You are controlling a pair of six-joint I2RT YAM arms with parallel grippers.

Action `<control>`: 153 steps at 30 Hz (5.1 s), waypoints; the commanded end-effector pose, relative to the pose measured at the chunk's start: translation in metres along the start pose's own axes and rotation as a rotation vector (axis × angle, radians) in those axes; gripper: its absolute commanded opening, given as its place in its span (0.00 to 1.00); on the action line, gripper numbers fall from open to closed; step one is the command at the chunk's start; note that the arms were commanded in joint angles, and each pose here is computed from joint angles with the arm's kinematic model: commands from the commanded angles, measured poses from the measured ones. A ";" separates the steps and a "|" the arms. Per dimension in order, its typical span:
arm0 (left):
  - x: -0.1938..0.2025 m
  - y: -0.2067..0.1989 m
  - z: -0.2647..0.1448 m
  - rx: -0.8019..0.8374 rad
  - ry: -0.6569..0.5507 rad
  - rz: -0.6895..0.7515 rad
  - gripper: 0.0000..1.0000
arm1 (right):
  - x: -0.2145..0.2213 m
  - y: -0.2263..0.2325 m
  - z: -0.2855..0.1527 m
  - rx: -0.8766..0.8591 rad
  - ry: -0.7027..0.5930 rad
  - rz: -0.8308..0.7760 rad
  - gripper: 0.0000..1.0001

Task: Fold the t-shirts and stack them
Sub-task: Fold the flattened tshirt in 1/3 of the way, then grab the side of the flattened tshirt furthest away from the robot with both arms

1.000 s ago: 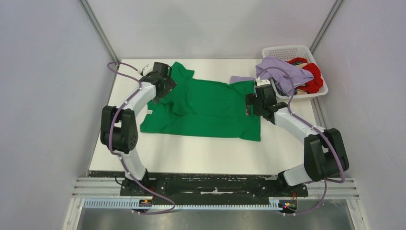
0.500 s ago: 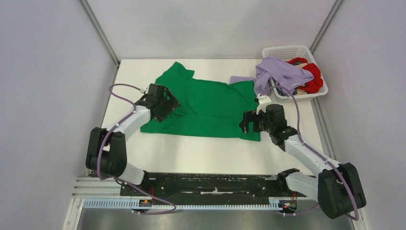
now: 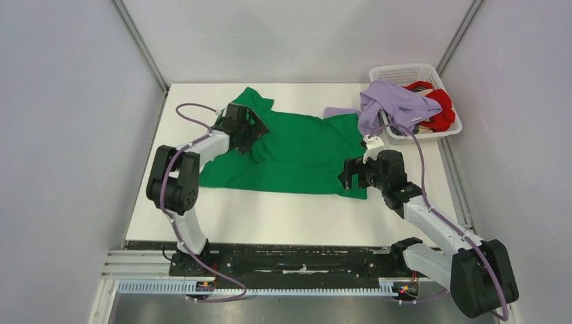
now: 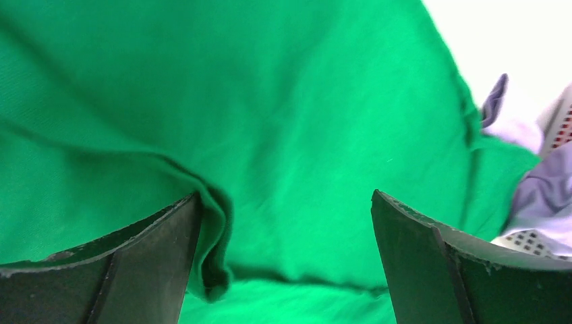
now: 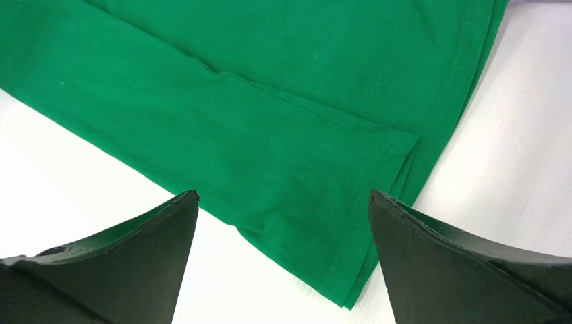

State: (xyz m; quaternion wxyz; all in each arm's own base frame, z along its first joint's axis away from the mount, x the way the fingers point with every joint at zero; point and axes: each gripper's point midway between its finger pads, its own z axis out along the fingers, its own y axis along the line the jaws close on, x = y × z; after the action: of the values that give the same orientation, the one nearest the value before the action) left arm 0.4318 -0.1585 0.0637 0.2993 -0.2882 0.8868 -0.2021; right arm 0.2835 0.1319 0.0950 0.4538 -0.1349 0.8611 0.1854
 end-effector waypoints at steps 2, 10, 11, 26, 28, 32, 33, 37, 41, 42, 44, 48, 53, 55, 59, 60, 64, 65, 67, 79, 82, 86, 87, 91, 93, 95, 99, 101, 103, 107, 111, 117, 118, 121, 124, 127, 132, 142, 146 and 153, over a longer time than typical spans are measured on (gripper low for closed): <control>-0.037 -0.051 0.016 0.071 -0.080 -0.010 1.00 | -0.009 -0.007 0.001 0.036 -0.033 -0.019 0.98; -0.064 -0.044 0.000 -0.072 -0.133 0.132 1.00 | -0.013 -0.002 0.001 0.008 -0.051 -0.019 0.98; -0.063 -0.041 -0.007 -0.078 -0.140 0.138 1.00 | -0.013 0.002 0.002 -0.012 -0.056 -0.021 0.98; -0.015 0.065 -0.008 -0.051 -0.070 -0.104 1.00 | 0.044 0.033 0.061 0.029 0.160 -0.038 0.98; -0.011 0.081 -0.016 -0.107 -0.086 -0.107 1.00 | 0.063 0.036 0.060 0.027 0.212 -0.032 0.98; 0.003 0.121 -0.044 -0.234 -0.114 -0.077 1.00 | 0.093 0.038 0.043 0.077 0.287 -0.086 0.98; 0.013 0.135 -0.050 -0.273 -0.101 -0.077 1.00 | 0.100 0.038 0.038 0.083 0.306 -0.095 0.98; 0.036 0.166 -0.080 -0.346 -0.090 -0.067 1.00 | 0.131 0.040 0.009 0.096 0.391 -0.114 0.98; 0.049 0.187 -0.107 -0.379 -0.117 -0.066 1.00 | 0.157 0.059 -0.023 0.017 0.466 -0.132 0.98; 0.051 0.188 -0.113 -0.373 -0.122 -0.066 1.00 | 0.164 0.066 -0.030 -0.012 0.487 -0.136 0.98; 0.055 0.190 -0.121 -0.359 -0.125 -0.066 1.00 | 0.174 0.080 -0.044 -0.073 0.513 -0.143 0.98; 0.057 0.196 -0.132 -0.355 -0.155 -0.068 1.00 | 0.178 0.102 -0.056 -0.147 0.506 -0.154 0.98; 0.059 0.201 -0.142 -0.363 -0.162 -0.057 1.00 | 0.164 0.099 -0.053 -0.083 0.443 -0.168 0.98; 0.061 0.206 -0.145 -0.377 -0.172 -0.060 1.00 | 0.158 0.099 -0.052 -0.073 0.431 -0.177 0.98; 0.072 0.216 -0.146 -0.397 -0.147 -0.075 1.00 | 0.153 0.099 -0.053 -0.074 0.423 -0.195 0.98; 0.075 0.218 -0.147 -0.400 -0.142 -0.081 1.00 | 0.152 0.099 -0.053 -0.073 0.421 -0.198 0.98; 0.078 0.221 -0.154 -0.414 -0.143 -0.103 1.00 | 0.138 0.105 -0.054 -0.093 0.378 -0.204 0.98; 0.079 0.222 -0.157 -0.420 -0.140 -0.105 1.00 | 0.131 0.106 -0.054 -0.094 0.357 -0.203 0.98; 0.082 0.226 -0.163 -0.439 -0.135 -0.117 1.00 | 0.112 0.109 -0.054 -0.093 0.287 -0.193 0.98; 0.077 0.210 -0.191 -0.318 -0.236 -0.238 1.00 | 0.024 0.099 -0.068 -0.016 -0.077 -0.117 0.98; 0.043 0.173 -0.202 -0.185 -0.329 -0.220 1.00 | 0.013 0.094 -0.067 0.016 -0.106 -0.109 0.98; 0.012 0.131 -0.186 -0.050 -0.377 -0.177 1.00 | 0.002 0.085 -0.060 0.059 -0.142 -0.077 0.98; 0.008 0.122 -0.178 -0.025 -0.370 -0.166 1.00 | 0.001 0.085 -0.057 0.057 -0.143 -0.069 0.98; 0.003 0.109 -0.135 -0.066 -0.278 -0.125 1.00 | -0.003 0.083 -0.046 0.043 -0.152 -0.041 0.98; 0.003 0.117 -0.115 -0.146 -0.240 -0.111 1.00 | -0.004 0.079 -0.042 0.047 -0.156 -0.027 0.98; 0.005 0.127 -0.105 -0.209 -0.214 -0.101 1.00 | -0.004 0.073 -0.039 0.059 -0.154 -0.011 0.98; 0.020 0.150 -0.104 -0.281 -0.185 -0.082 1.00 | 0.003 0.066 -0.036 0.062 -0.116 -0.018 0.98; 0.031 0.166 -0.110 -0.317 -0.175 -0.071 1.00 | 0.009 0.059 -0.036 0.090 -0.083 -0.039 0.98; 0.045 0.187 -0.117 -0.371 -0.162 -0.058 1.00 | 0.011 0.054 -0.037 0.112 -0.075 -0.044 0.98; 0.066 0.208 -0.128 -0.408 -0.123 -0.055 1.00 | 0.009 0.050 -0.037 0.116 -0.086 -0.043 0.98; 0.074 0.216 -0.137 -0.417 -0.120 -0.063 1.00 | 0.004 0.050 -0.034 0.116 -0.088 -0.055 0.98; 0.092 0.228 -0.152 -0.446 -0.071 -0.080 1.00 | -0.003 0.051 -0.031 0.108 -0.098 -0.057 0.99; 0.094 0.229 -0.154 -0.446 -0.072 -0.083 1.00 | -0.005 0.051 -0.031 0.109 -0.103 -0.056 0.99; 0.087 0.224 -0.156 -0.419 -0.111 -0.094 1.00 | -0.010 0.051 -0.030 0.106 -0.119 -0.049 0.99; 0.061 0.198 -0.159 -0.339 -0.190 -0.099 1.00 | -0.017 0.052 -0.028 0.102 -0.134 -0.029 0.99; 0.023 0.157 -0.167 -0.239 -0.272 -0.094 1.00 | -0.025 0.041 -0.023 0.151 -0.123 0.024 0.99; -0.037 0.102 -0.169 -0.186 -0.356 -0.022 1.00 | -0.047 0.011 -0.007 0.215 -0.118 0.142 0.99; -0.141 0.024 -0.070 -0.280 -0.273 0.126 1.00 | -0.069 -0.049 0.042 0.301 -0.106 0.302 0.99; -0.161 0.016 -0.015 -0.335 -0.196 0.160 1.00 | -0.067 -0.063 0.052 0.349 -0.095 0.269 0.99; -0.189 0.013 0.041 -0.397 -0.191 0.237 0.95 | -0.056 -0.076 0.068 0.390 -0.055 0.226 0.99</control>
State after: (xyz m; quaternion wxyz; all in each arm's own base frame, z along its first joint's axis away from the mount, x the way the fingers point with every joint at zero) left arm 0.5656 -0.0462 0.1050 0.3495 -0.2904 0.8908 0.0056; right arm 0.3696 0.1004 0.0739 0.4360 0.0632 0.8939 0.0828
